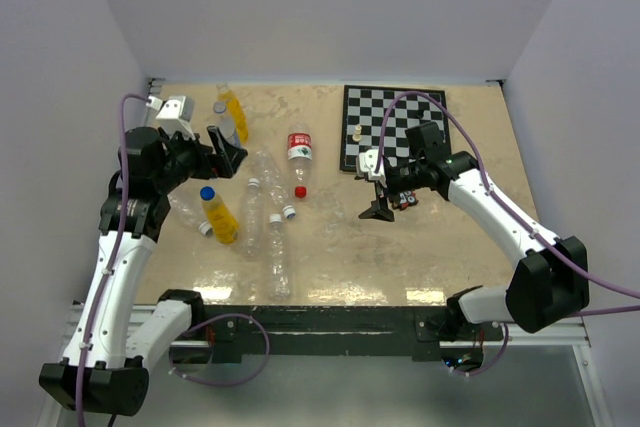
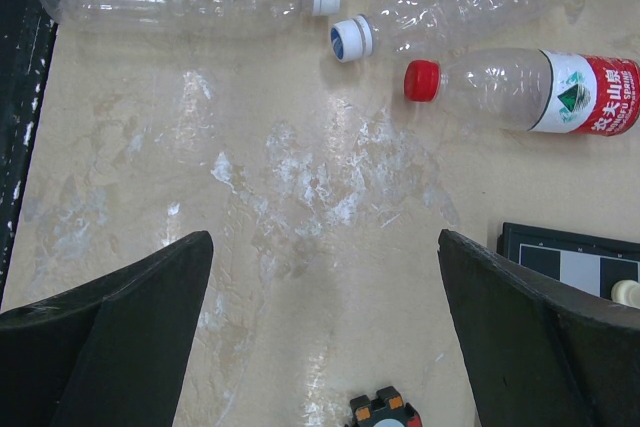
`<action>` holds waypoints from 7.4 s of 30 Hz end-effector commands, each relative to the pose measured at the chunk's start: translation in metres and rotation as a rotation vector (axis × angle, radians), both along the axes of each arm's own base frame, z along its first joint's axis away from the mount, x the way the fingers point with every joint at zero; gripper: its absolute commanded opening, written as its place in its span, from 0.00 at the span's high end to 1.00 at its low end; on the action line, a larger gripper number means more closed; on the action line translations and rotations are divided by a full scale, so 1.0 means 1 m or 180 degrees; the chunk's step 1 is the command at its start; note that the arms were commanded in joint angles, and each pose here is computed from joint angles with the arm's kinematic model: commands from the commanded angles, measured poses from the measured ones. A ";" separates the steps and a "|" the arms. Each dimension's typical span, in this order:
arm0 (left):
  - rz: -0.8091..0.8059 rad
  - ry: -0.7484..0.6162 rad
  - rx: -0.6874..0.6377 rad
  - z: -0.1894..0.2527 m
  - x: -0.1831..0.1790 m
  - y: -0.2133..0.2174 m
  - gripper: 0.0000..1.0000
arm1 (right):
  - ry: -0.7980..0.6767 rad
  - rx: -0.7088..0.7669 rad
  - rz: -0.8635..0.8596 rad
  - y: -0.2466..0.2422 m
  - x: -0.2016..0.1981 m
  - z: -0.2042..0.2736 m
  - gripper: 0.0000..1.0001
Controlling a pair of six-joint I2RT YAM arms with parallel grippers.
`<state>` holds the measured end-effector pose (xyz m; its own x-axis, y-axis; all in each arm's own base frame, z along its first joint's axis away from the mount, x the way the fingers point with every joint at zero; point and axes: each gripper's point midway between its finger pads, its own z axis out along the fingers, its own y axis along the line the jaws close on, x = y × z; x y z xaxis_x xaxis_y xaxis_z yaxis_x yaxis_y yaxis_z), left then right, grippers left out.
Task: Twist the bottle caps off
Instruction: Pick up the plastic bottle at the center of the board, then unscrew the bottle cap from the plastic bottle.
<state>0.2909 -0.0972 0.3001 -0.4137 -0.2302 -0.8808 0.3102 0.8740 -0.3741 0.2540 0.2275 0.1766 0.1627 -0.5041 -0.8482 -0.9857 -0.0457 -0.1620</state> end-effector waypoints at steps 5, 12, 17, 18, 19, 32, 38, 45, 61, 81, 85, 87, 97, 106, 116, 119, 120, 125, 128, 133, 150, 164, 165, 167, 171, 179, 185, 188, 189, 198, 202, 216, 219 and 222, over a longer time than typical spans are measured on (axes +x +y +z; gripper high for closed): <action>-0.0126 -0.0044 0.0133 0.013 -0.011 -0.006 0.00 | -0.0016 0.0042 0.0050 0.001 -0.003 0.001 0.02; -0.0220 0.0076 0.0276 0.004 -0.017 -0.012 0.00 | -0.0012 0.0040 0.0050 0.001 -0.003 0.001 0.02; -0.0328 0.0181 0.0373 -0.003 -0.023 -0.018 0.00 | -0.0004 0.0031 0.0049 0.001 -0.003 -0.001 0.02; -0.0342 0.0200 0.0386 -0.004 -0.024 -0.019 0.00 | -0.0007 0.0036 0.0057 0.002 -0.003 0.000 0.02; -0.0353 0.0223 0.0405 -0.006 -0.026 -0.019 0.00 | -0.0007 0.0038 0.0055 0.002 -0.003 0.000 0.02; -0.0456 0.0430 0.0628 -0.023 -0.036 -0.023 0.00 | 0.0007 0.0020 0.0051 0.002 -0.002 -0.003 0.02; -0.0306 0.0558 0.0846 -0.031 -0.032 -0.015 0.00 | 0.0003 0.0030 0.0054 0.002 -0.003 -0.001 0.02; 0.0089 0.0493 0.1053 -0.024 -0.025 0.008 0.00 | -0.0004 0.0037 0.0067 0.003 -0.004 0.000 0.02; 0.0733 0.1072 0.1319 -0.081 -0.044 0.048 0.07 | -0.0008 0.0035 0.0076 0.003 -0.005 0.000 0.02; 0.0699 0.1412 0.1429 -0.127 -0.035 0.044 0.21 | -0.0008 0.0035 0.0081 0.004 -0.005 0.000 0.02; 0.0697 0.1444 0.1439 -0.131 -0.034 0.044 0.24 | -0.0035 0.0046 0.0081 0.004 -0.005 0.003 0.02; 0.0702 0.1453 0.1442 -0.132 -0.035 0.044 0.24 | -0.0035 0.0046 0.0081 0.004 -0.005 0.003 0.02; 0.0726 0.1490 0.1440 -0.134 -0.036 0.045 0.24 | -0.0026 0.0038 0.0086 0.004 -0.006 0.002 0.02; 0.0739 0.1481 0.1437 -0.133 -0.037 0.046 0.24 | -0.0035 0.0040 0.0089 0.003 -0.006 0.002 0.02; 0.0747 0.1498 0.1447 -0.134 -0.037 0.047 0.28 | -0.0029 0.0044 0.0089 0.004 -0.006 0.002 0.02; 0.0736 0.1498 0.1445 -0.135 -0.037 0.046 0.32 | -0.0030 0.0040 0.0086 0.003 -0.006 0.002 0.02; 0.0734 0.1512 0.1451 -0.136 -0.038 0.046 0.35 | -0.0026 0.0038 0.0086 0.004 -0.006 0.002 0.02; 0.0738 0.1504 0.1444 -0.134 -0.038 0.046 0.62 | -0.0030 0.0038 0.0089 0.004 -0.006 0.002 0.02; 0.0745 0.1486 0.1438 -0.133 -0.038 0.047 0.75 | -0.0026 0.0038 0.0086 0.004 -0.006 0.002 0.02; 0.0779 0.1453 0.1451 -0.124 -0.038 0.049 0.88 | -0.0030 0.0038 0.0089 0.004 -0.005 0.002 0.02; 0.0640 0.0832 0.1279 -0.035 -0.018 0.037 1.00 | -0.0008 0.0044 0.0099 0.005 -0.006 0.000 0.02; -0.0676 0.0259 0.0549 0.027 -0.018 -0.053 1.00 | 0.0070 0.0159 0.0319 0.020 -0.023 0.004 0.02; -0.0782 0.0214 0.0496 0.031 -0.018 -0.063 1.00 | 0.0082 0.0179 0.0339 0.021 -0.025 0.004 0.02; -0.0944 0.0153 0.0382 0.039 -0.020 -0.079 1.00 | 0.0112 0.0238 0.0378 0.024 -0.028 0.006 0.02; -0.1327 0.0044 0.0291 0.041 -0.025 -0.134 1.00 | 0.0227 0.0374 0.0374 0.031 -0.031 0.012 0.02; -0.1603 -0.0046 0.0359 0.034 -0.016 -0.208 1.00 | 0.0334 0.0599 -0.0051 0.039 -0.015 0.027 0.02; -0.1883 -0.0174 0.0296 0.038 -0.021 -0.226 1.00 | 0.0431 0.0634 -0.0190 0.042 -0.007 0.026 0.02; -0.2078 -0.0336 0.0266 0.042 -0.031 -0.230 1.00 | 0.0588 0.0676 -0.0055 0.046 -0.015 0.023 0.02; -0.2154 -0.0412 0.0233 0.046 -0.036 -0.231 1.00 | 0.0645 0.0687 -0.0007 0.047 -0.017 0.022 0.02; -0.2363 -0.0622 0.0121 0.050 -0.051 -0.232 1.00 | 0.0856 0.0737 0.0205 0.050 -0.029 0.021 0.02; -0.2403 -0.0638 0.0081 0.047 -0.051 -0.235 1.00 | 0.0873 0.0769 0.0303 0.050 -0.035 0.025 0.03; -0.2315 -0.0678 0.0143 0.031 -0.052 -0.226 1.00 | 0.0780 0.0724 0.0384 0.048 -0.037 0.029 0.73; -0.2241 -0.0689 0.0167 0.028 -0.051 -0.221 0.98 | 0.0723 0.0685 0.0401 0.046 -0.037 0.028 0.88; -0.2144 -0.0736 0.0164 0.033 -0.053 -0.213 0.74 | 0.0625 0.0623 0.0432 0.044 -0.036 0.024 0.99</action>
